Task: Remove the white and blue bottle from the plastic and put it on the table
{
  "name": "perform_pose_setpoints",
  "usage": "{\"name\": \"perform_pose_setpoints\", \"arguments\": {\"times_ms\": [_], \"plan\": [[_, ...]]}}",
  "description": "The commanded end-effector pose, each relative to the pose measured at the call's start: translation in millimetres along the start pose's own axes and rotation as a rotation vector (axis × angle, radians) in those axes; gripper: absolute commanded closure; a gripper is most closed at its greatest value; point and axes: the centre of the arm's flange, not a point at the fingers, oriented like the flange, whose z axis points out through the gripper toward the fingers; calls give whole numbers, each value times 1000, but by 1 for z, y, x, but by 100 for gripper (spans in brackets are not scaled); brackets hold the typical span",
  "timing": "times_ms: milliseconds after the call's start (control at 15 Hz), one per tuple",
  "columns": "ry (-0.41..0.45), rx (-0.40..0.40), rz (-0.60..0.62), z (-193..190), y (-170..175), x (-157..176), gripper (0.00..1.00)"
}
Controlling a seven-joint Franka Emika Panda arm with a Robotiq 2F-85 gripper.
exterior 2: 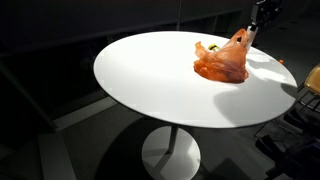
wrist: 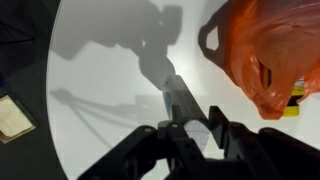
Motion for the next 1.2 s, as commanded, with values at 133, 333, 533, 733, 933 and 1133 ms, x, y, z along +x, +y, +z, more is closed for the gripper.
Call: {"name": "perform_pose_setpoints", "arguments": {"times_ms": [133, 333, 533, 733, 933, 1133], "plan": [[6, -69, 8, 15, -12, 19, 90], [-1, -66, -2, 16, -16, 20, 89], [-5, -44, -28, 8, -21, 15, 41], [-6, -10, -67, -8, -26, 10, 18], [-50, 50, -187, -27, -38, -1, 0], [-116, 95, -342, -48, -58, -19, 0]]}}
